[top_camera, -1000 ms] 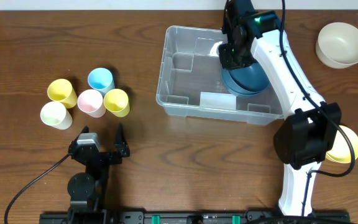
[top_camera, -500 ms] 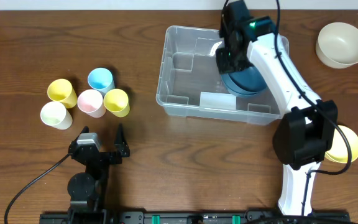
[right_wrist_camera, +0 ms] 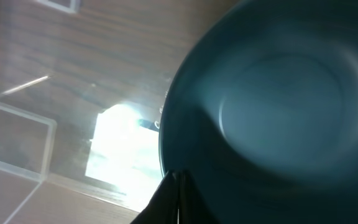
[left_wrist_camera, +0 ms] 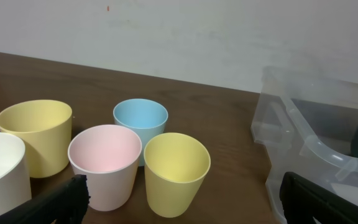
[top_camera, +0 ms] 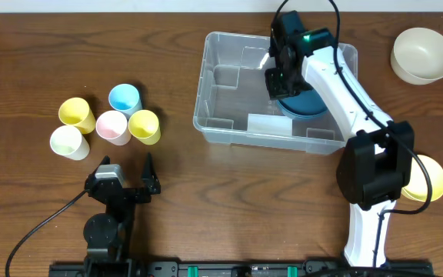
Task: Pack container
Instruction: 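Stack the blue bowl onto the first bowl and open the right gripper, then move the right gripper to the cream bowl and grasp its rim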
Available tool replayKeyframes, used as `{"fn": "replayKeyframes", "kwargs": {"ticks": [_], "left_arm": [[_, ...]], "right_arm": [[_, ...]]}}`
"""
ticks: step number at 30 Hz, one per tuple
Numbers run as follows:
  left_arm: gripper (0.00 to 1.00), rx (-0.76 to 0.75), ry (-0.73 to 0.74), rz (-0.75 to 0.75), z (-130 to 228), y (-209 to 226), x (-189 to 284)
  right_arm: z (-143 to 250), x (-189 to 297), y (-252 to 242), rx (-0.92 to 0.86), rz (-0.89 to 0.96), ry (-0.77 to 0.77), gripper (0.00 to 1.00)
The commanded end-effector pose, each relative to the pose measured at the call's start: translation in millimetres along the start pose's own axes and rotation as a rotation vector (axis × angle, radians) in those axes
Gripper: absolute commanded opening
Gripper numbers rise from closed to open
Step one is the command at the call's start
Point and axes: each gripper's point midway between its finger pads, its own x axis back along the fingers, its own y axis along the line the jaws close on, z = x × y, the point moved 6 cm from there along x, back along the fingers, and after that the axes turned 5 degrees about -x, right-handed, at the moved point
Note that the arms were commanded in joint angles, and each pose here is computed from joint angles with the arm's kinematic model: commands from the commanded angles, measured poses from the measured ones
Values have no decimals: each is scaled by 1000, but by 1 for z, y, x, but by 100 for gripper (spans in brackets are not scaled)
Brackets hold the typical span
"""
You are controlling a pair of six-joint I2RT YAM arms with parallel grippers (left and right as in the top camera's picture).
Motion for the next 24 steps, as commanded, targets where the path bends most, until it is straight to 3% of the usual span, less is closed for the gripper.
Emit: {"fn": "replayKeyframes", "kwargs": {"ticks": [1,2,3,5,10,14,20,24], "left_arm": [[98,-17,48,-27,13,4,-1],[98,-17,48,-27,13,4,-1],[98,-17,48,-27,13,4,-1],[98,-17,48,-27,13,4,-1],[98,-17,48,-27,13,4,-1],[98,-17,48,-27,13,4,-1],[98,-17,48,-27,13,4,-1],[98,-17,48,-27,13,4,-1]], "right_arm": [[-20,30,-1,-13,4,-91,17],[-24,41,-3,-16,20,-115,28],[-28,51,-5,-20,38,-139,48],[-38,74,-15,-38,95,-200,99],[-54,125,-81,-285,264,-341,99],[-59,128,-158,-530,284,-373,99],[-50,94,-236,-695,-11,-264,99],[-38,84,-282,-831,-26,-270,99]]}}
